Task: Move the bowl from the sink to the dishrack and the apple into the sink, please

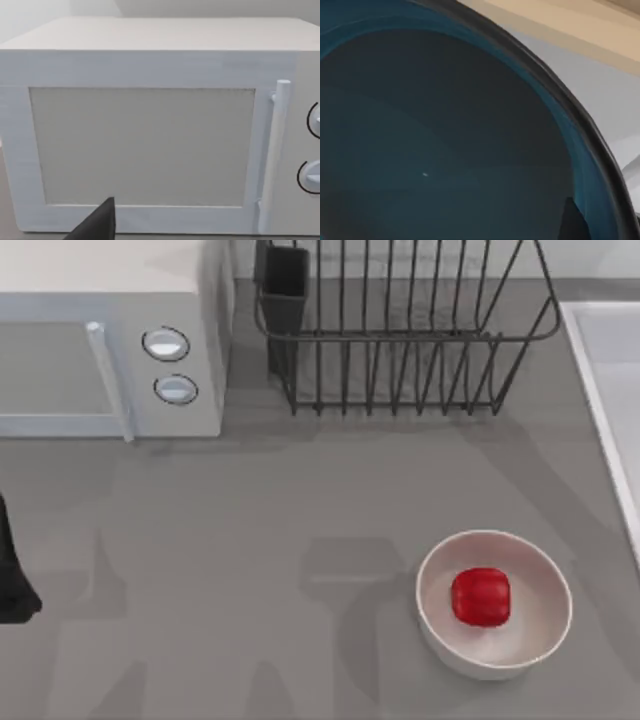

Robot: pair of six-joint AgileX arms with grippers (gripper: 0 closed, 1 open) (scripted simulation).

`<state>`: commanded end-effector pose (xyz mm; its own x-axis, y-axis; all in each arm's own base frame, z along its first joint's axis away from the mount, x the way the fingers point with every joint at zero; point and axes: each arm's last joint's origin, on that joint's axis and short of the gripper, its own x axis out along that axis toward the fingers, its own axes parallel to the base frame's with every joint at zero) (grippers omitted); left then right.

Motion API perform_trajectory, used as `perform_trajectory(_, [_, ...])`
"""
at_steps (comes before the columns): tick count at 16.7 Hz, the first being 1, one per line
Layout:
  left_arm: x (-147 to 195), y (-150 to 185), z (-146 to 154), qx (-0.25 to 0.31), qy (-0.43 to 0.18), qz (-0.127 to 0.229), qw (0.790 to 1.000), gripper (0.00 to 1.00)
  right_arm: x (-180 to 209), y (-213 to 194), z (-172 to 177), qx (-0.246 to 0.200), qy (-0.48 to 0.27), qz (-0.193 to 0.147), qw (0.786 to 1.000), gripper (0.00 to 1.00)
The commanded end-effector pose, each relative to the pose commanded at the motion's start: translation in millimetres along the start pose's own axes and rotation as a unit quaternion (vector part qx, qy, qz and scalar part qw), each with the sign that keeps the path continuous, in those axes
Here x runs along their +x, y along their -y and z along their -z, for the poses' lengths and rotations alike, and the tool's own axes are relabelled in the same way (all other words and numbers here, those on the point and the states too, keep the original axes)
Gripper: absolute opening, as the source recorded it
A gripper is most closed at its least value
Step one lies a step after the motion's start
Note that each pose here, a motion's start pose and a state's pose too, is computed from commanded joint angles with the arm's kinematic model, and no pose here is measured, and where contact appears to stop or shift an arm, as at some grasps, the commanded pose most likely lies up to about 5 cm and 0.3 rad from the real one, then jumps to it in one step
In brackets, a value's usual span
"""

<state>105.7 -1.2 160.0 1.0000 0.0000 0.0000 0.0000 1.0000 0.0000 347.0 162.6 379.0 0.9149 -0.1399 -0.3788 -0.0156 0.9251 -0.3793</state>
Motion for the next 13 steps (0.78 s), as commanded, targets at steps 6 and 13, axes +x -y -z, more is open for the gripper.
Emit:
perform_trajectory(6, [0.0, 0.0, 0.0, 0.0, 0.0, 0.0, 1.0, 1.0, -70.7, -69.1, -38.5, 0.158, 0.177, -0.019, 0.971, 0.0])
perform_trajectory(13, [0.0, 0.0, 0.0, 0.0, 0.0, 0.0, 1.0, 1.0, -88.4, -79.0, -43.2, 0.192, 0.203, -0.028, 0.96, 0.0])
